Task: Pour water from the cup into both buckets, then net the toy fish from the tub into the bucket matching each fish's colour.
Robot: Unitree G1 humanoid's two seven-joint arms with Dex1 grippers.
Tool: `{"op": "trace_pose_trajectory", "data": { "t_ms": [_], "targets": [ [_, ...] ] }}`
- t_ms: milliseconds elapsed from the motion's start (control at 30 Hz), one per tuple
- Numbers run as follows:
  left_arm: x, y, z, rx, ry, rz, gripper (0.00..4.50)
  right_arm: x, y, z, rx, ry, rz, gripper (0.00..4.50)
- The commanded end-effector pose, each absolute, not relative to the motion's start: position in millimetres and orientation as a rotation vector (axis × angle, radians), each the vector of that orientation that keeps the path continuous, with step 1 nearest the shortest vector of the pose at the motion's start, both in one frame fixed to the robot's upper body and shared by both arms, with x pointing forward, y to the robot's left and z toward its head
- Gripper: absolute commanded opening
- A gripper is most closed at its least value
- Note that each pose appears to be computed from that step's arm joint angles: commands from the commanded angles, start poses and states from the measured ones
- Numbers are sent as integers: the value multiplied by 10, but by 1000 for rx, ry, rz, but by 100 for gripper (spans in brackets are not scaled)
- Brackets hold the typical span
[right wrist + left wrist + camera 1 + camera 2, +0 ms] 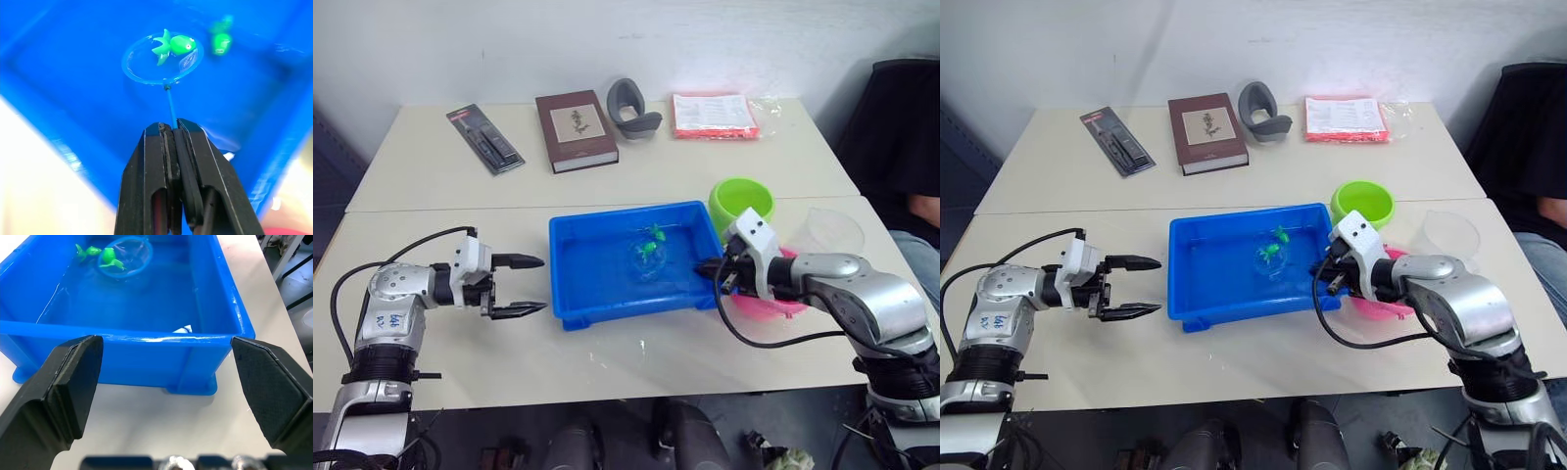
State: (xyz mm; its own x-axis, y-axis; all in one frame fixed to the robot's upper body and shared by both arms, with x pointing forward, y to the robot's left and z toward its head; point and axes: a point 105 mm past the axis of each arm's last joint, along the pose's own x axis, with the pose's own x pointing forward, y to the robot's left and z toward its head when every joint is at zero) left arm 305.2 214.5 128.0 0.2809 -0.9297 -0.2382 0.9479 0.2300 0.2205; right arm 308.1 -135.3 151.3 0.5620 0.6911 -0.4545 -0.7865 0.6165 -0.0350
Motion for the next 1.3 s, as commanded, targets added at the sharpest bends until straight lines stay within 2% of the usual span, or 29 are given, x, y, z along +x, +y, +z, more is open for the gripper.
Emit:
{"op": "trace_pose_trajectory", "data": {
  "t_ms": [33, 333, 500, 633, 833, 933, 1033, 1300],
  "targets": [
    [3025, 2038, 1477, 311, -5, -1330, 448, 2872, -1377, 1842, -232, 292, 940, 0],
    [3143, 1563, 1934, 127, -187, -1313, 448, 2694, -1780, 2167, -214, 167, 772, 0],
    [3252, 1306, 1973, 89, -187, -1299, 448, 2799, -2243, 2353, -306, 97, 555, 0],
    [3277, 1175, 1978, 86, -186, -1307, 448, 2892, -2583, 2387, -388, 97, 401, 0],
    [3281, 1042, 1989, 102, -204, -1330, 448, 3033, -2835, 2350, -479, 125, 277, 0],
    [3273, 1001, 1983, 112, -208, -1343, 448, 3116, -2922, 2282, -653, 137, 230, 0],
    [3276, 1004, 1990, 108, -213, -1340, 448, 3209, -2924, 2304, -810, 52, 200, 0],
    [3275, 1005, 1986, 115, -208, -1336, 448, 3300, -2971, 2136, -1397, 43, 254, 0]
  ]
}}
